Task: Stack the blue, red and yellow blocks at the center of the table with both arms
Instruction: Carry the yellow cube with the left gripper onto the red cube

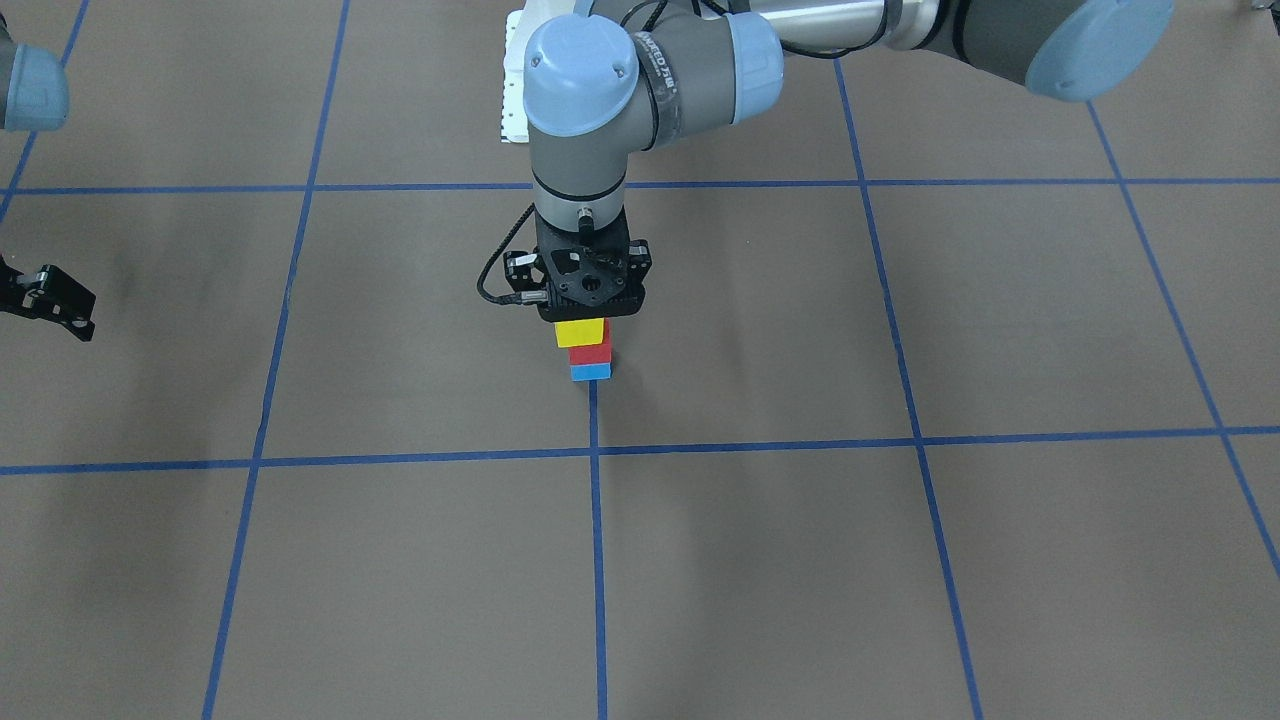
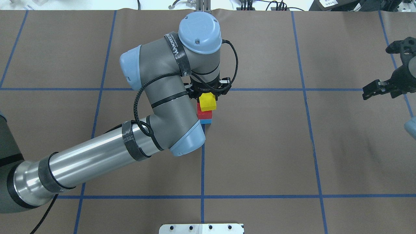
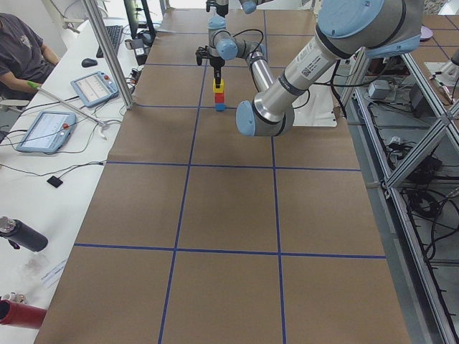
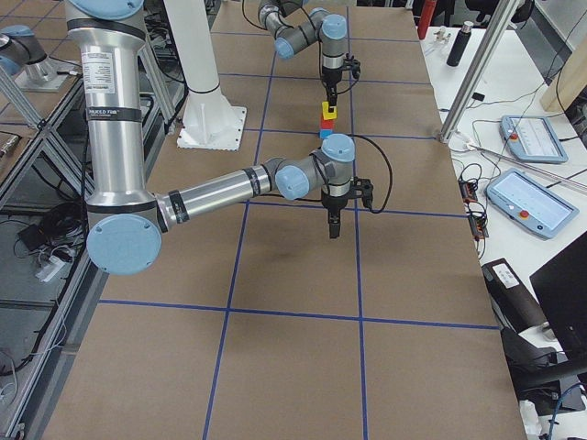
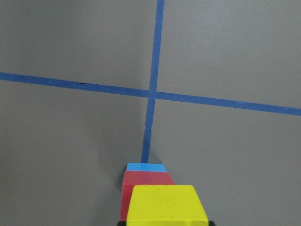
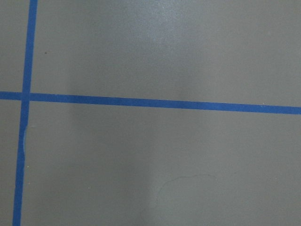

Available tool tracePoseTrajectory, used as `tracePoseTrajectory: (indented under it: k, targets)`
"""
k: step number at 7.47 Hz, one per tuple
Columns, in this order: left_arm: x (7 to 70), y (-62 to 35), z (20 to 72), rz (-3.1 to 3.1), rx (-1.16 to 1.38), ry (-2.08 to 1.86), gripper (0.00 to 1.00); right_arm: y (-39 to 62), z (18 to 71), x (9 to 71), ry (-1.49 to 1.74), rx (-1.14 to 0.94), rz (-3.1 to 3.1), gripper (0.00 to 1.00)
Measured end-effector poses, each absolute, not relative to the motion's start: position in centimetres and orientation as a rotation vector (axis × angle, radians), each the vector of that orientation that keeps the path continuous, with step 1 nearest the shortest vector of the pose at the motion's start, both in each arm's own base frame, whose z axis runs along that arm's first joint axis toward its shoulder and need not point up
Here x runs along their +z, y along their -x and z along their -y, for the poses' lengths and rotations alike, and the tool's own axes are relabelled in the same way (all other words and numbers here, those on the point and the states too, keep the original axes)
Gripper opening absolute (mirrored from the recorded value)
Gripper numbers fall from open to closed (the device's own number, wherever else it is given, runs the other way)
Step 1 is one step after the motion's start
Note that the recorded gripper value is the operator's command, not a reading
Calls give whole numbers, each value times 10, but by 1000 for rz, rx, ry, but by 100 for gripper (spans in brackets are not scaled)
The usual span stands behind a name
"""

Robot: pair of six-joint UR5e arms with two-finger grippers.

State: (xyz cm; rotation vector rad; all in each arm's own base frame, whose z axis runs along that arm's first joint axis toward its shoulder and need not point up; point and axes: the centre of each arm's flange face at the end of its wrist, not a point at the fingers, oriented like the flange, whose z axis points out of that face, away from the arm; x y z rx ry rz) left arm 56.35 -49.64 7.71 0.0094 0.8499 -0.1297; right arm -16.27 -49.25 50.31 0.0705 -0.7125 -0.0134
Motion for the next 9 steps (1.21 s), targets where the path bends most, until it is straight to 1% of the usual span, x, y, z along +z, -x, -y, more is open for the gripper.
tracePoseTrajectory:
  k: [9]
  targets:
    - [82,-565,495,-802,-130,23,0,163,493,511,-58,-8,706,100]
